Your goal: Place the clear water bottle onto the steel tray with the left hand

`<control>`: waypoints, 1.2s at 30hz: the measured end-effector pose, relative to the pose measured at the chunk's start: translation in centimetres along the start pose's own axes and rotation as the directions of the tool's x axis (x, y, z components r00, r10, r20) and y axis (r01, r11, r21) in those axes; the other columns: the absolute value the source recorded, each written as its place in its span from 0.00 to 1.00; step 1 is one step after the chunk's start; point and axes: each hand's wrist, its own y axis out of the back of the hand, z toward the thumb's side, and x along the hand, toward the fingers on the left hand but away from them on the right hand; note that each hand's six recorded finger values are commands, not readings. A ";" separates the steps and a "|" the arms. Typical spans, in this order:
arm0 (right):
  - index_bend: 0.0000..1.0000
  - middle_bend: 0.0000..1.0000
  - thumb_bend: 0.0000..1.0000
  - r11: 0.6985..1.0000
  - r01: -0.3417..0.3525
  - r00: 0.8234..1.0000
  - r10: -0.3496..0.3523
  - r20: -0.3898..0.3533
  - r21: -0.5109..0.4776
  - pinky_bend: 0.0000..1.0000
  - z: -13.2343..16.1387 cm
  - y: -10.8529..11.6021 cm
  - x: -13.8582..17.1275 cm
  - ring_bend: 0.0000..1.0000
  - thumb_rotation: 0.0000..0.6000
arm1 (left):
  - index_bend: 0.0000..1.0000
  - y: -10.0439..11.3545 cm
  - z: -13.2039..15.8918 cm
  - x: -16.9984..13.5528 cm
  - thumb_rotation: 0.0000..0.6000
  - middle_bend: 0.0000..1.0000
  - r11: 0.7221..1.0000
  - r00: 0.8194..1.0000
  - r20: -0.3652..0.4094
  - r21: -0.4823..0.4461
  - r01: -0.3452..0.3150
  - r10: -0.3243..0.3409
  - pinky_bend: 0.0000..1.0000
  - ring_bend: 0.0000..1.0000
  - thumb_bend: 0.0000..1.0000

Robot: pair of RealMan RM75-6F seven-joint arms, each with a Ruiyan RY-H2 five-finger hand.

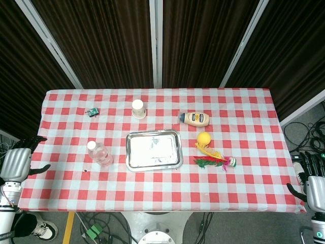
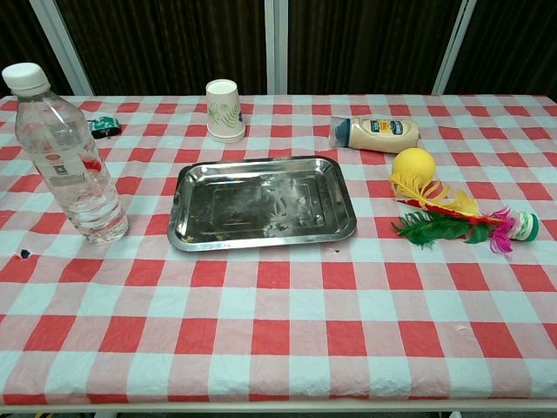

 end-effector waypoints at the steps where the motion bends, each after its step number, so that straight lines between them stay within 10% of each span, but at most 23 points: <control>1: 0.00 0.06 0.10 1.000 0.000 1.000 0.000 0.000 -0.002 0.00 0.0 0.0 0.0 0.00 1.00 | 0.32 0.1 0.0 0.1 1.00 0.33 1.000 1.000 0.000 -0.002 -0.003 0.003 0.24 0.20 0.06; 11: 0.00 0.06 0.10 1.000 0.004 1.000 -0.004 0.005 -0.016 0.00 -0.1 0.1 -0.1 0.00 1.00 | 0.31 0.0 0.6 0.1 1.00 0.33 0.992 1.000 -0.018 -0.124 -0.002 -0.001 0.24 0.20 0.06; 19: 0.00 0.06 0.10 1.000 -0.016 0.999 0.016 0.029 -0.016 0.00 -0.8 -0.4 -0.2 0.00 1.00 | 0.30 -2.3 2.5 -0.1 1.00 0.33 0.932 0.998 -0.035 -0.362 0.028 -0.043 0.24 0.20 0.05; 36: 0.00 0.06 0.10 1.000 -0.024 0.999 0.024 0.030 -0.017 0.00 -0.9 -0.6 -0.3 0.00 1.00 | 0.26 -10.3 7.9 1.9 1.00 0.30 0.609 0.986 -0.113 -0.793 -0.016 -0.121 0.24 0.19 0.00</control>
